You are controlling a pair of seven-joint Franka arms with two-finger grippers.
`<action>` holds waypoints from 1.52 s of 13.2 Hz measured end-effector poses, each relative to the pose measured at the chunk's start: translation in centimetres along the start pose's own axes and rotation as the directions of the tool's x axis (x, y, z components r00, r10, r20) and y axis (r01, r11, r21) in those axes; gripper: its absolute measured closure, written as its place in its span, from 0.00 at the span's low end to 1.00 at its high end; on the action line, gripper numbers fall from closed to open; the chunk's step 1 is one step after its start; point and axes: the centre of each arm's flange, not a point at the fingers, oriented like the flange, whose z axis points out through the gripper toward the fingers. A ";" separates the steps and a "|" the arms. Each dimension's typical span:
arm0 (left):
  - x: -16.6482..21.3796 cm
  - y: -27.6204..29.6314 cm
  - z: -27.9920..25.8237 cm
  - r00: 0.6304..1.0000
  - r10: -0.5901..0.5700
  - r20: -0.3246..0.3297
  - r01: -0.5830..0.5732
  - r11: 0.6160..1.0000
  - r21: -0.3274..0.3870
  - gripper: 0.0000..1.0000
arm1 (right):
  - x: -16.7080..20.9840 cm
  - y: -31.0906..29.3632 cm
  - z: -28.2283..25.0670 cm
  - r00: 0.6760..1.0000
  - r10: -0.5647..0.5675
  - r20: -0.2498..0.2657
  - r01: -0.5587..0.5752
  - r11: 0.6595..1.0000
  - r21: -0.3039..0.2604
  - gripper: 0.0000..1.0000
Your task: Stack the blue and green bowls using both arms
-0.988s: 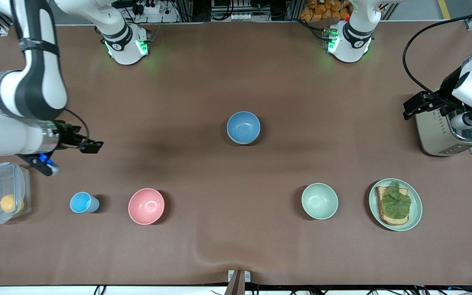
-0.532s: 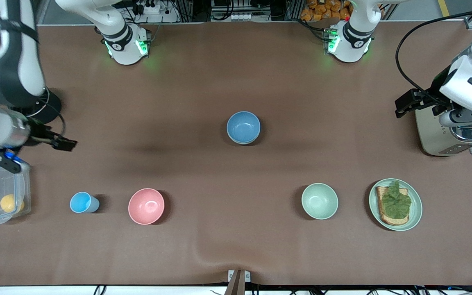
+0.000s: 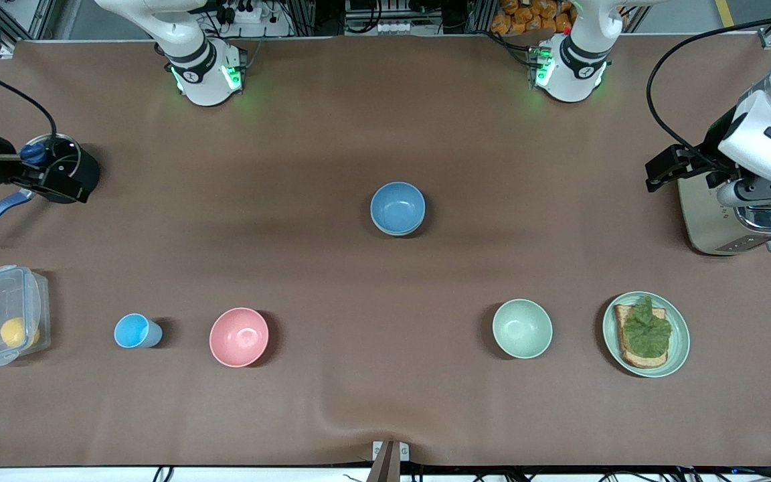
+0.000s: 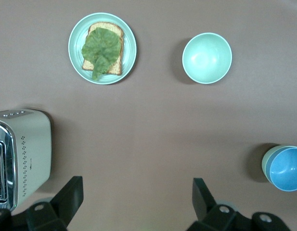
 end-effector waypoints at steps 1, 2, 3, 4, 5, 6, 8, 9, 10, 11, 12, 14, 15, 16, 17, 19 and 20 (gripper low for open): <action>-0.1 -0.1 0.0 1.000 -0.001 0.003 0.001 1.000 0.001 0.00 | 0.1 -0.2 -0.2 1.000 -0.006 -0.013 0.006 1.000 0.014 0.00; -0.1 -0.2 -0.1 1.000 -0.003 0.005 0.003 1.000 0.001 0.00 | 0.1 -0.2 -0.4 1.000 -0.014 -0.025 0.014 1.000 0.021 0.00; -0.2 -0.4 -0.1 1.000 -0.006 0.010 0.006 1.000 0.003 0.00 | 0.0 -0.1 -0.8 0.999 -0.032 -0.036 0.033 0.999 0.026 0.00; -0.3 -0.5 -0.1 1.000 -0.009 0.016 0.009 1.000 0.005 0.00 | 0.0 0.2 -1.2 0.997 -0.055 -0.052 0.056 0.998 0.030 0.00; -0.3 -0.6 -0.1 1.000 -0.010 0.021 0.010 1.000 0.006 0.00 | 0.1 0.5 -1.6 0.995 -0.067 -0.071 0.070 0.997 0.035 0.00; -0.4 -0.7 -0.2 1.000 -0.011 0.022 0.011 1.000 0.006 0.00 | 0.2 0.7 -1.8 0.994 -0.077 -0.082 0.080 0.996 0.038 0.00; -0.7 -0.9 -0.7 1.000 -0.014 0.014 0.014 1.000 0.012 0.00 | 0.1 0.1 -1.7 0.992 -0.094 -0.086 0.097 0.994 0.039 0.00; -0.9 -1.1 -1.0 1.000 -0.017 0.009 0.016 1.000 0.014 0.00 | 0.0 -0.3 -1.7 0.991 -0.102 -0.087 0.106 0.994 0.039 0.00; -1.1 -1.3 -1.4 1.000 -0.019 0.005 0.019 1.000 0.015 0.00 | 0.0 -0.5 -1.7 0.990 -0.109 -0.087 0.113 0.993 0.038 0.00; -1.5 -1.4 -1.8 1.000 -0.022 0.003 0.022 1.000 0.016 0.00 | 0.0 -0.4 -1.6 0.990 -0.110 -0.085 0.114 0.993 0.038 0.00; -1.8 -1.5 -2.1 1.000 -0.023 0.005 0.023 1.000 0.018 0.00 | 0.1 -0.2 -1.3 0.991 -0.108 -0.080 0.111 0.993 0.037 0.00; -2.3 -1.6 -2.4 1.000 -0.023 0.005 0.023 1.000 0.019 0.00 | 0.2 0.2 -1.0 0.992 -0.100 -0.073 0.103 0.994 0.037 0.00; -2.4 -1.6 -2.4 1.000 -0.023 0.005 0.023 1.000 0.020 0.00 | 0.2 0.4 -1.0 0.992 -0.099 -0.074 0.102 0.994 0.036 0.00; -2.4 -1.6 -2.4 1.000 -0.024 0.007 0.024 1.000 0.020 0.00 | 0.2 0.4 -1.0 0.992 -0.099 -0.075 0.102 0.994 0.035 0.00; -2.4 -1.8 -2.3 1.000 -0.027 0.007 0.027 0.999 0.020 0.00 | 0.2 0.4 -1.0 0.992 -0.100 -0.076 0.103 0.994 0.035 0.00; -2.3 -2.1 -2.4 0.999 -0.032 0.007 0.032 0.999 0.020 0.00 | 0.2 0.2 -1.0 0.992 -0.104 -0.075 0.107 0.994 0.034 0.00; -2.4 -2.1 -2.4 0.999 -0.032 0.006 0.032 0.999 0.020 0.00 | 0.1 0.2 -1.0 0.992 -0.106 -0.073 0.109 0.993 0.034 0.00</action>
